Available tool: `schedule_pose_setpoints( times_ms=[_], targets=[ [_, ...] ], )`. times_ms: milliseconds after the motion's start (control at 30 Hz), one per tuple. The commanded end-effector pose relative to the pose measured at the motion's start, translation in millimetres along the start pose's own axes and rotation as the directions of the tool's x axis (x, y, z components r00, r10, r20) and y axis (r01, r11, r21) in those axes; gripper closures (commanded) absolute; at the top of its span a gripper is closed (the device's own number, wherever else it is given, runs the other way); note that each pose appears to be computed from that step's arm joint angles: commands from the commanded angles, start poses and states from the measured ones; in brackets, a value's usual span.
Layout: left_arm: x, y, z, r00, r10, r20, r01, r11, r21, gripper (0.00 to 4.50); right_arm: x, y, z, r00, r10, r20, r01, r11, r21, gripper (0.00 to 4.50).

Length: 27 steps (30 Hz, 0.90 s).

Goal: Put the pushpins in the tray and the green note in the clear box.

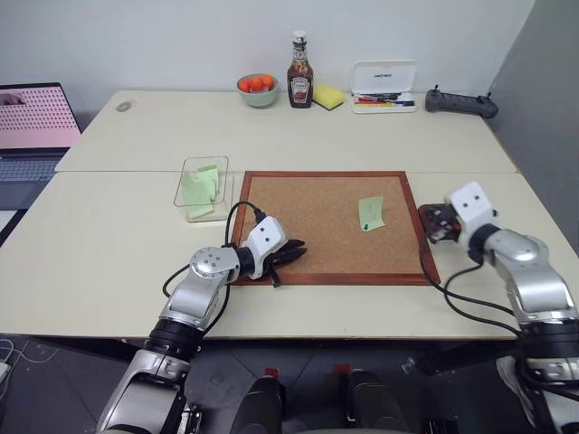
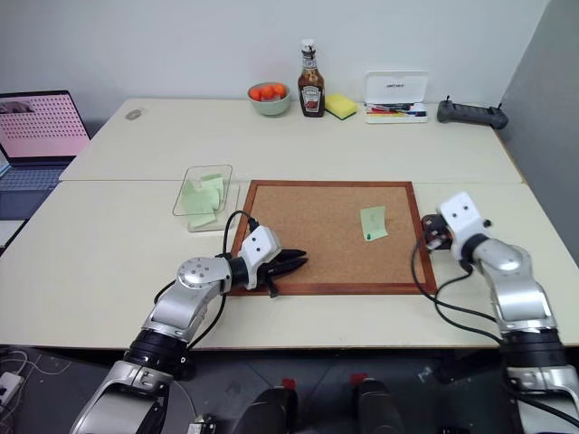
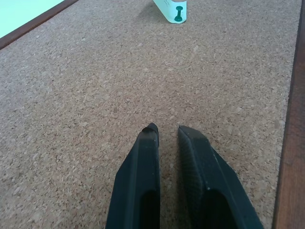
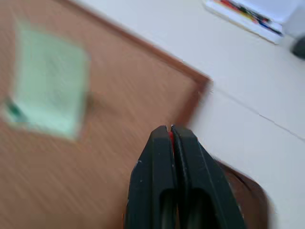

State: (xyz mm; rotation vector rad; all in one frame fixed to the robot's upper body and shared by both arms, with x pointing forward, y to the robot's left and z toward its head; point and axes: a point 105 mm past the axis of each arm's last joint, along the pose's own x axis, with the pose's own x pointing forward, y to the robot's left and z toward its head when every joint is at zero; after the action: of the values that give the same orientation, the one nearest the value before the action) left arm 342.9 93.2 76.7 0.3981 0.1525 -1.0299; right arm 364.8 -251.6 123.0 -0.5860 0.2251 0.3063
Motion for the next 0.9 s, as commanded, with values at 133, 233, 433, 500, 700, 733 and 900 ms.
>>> schedule_pose_setpoints(
  times_ms=[133,233,433,500,700,733,900],
  targets=[
    [4.6,-9.6,-15.6,0.997,-0.034,-0.063,0.033,0.999,-0.012,3.78,-0.5,-4.0,-12.6,0.998,-0.029,-0.048,0.022,0.992,-0.127,4.48],
    [4.7,-8.9,-15.2,0.998,-0.032,-0.062,0.031,0.999,-0.012,3.78,0.6,-4.7,-16.0,0.998,-0.039,-0.056,0.032,0.992,-0.126,3.97],
    [3.2,-8.2,-15.7,0.998,-0.029,-0.064,0.028,1.000,-0.013,3.78,1.8,-8.7,-13.7,0.997,-0.059,-0.046,0.054,0.992,-0.117,2.71],
    [2.9,-8.1,-16.1,0.998,-0.027,-0.065,0.026,1.000,-0.013,3.78,0.7,-14.5,-7.8,0.997,-0.079,-0.027,0.075,0.991,-0.115,2.32],
    [2.9,-8.5,-16.8,0.998,-0.026,-0.064,0.025,1.000,-0.017,3.78,-6.4,-27.4,19.3,0.998,-0.060,0.034,0.062,0.997,-0.045,1.86],
    [3.1,-8.5,-16.7,0.998,-0.026,-0.064,0.025,1.000,-0.017,3.78,-6.7,-27.4,20.7,0.998,-0.052,0.033,0.053,0.998,-0.034,1.86],
    [3.9,-7.0,-15.8,0.998,-0.026,-0.063,0.025,1.000,-0.012,3.78,-6.4,-31.0,27.8,0.997,-0.058,0.042,0.057,0.998,0.016,1.86]
  ],
)
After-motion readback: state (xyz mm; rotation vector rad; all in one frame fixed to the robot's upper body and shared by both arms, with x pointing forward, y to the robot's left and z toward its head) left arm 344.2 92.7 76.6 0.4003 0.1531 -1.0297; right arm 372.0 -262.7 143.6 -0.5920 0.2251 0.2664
